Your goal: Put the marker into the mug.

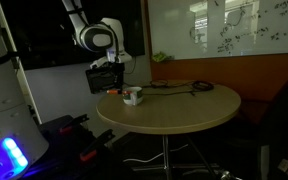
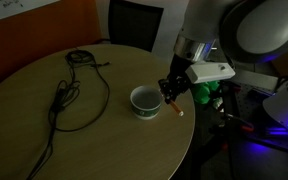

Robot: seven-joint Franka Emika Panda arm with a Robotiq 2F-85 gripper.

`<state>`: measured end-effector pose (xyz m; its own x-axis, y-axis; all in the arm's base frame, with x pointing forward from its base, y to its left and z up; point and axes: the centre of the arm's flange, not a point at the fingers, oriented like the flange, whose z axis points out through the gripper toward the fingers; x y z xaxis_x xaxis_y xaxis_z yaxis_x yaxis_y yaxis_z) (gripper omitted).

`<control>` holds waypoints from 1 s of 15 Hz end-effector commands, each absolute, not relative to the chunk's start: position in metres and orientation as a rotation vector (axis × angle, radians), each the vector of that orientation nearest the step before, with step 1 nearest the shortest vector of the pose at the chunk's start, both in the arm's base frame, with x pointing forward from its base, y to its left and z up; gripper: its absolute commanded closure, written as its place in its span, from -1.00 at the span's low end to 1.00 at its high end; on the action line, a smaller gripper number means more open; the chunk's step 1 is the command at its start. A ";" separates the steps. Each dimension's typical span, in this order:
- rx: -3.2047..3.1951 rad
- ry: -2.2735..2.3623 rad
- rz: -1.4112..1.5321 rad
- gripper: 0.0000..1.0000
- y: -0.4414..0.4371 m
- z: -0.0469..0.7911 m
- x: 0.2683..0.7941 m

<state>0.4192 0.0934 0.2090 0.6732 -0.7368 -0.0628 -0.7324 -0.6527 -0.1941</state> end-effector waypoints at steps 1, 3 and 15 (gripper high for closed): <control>-2.648 1.237 -0.112 0.91 0.082 0.244 0.421; -2.663 1.238 -0.189 0.91 0.080 0.257 0.426; -2.712 1.389 -0.623 0.91 0.104 0.272 0.461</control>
<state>0.4540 0.0711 0.2881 0.5399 -0.7829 0.3091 -0.7536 -0.6132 -0.2368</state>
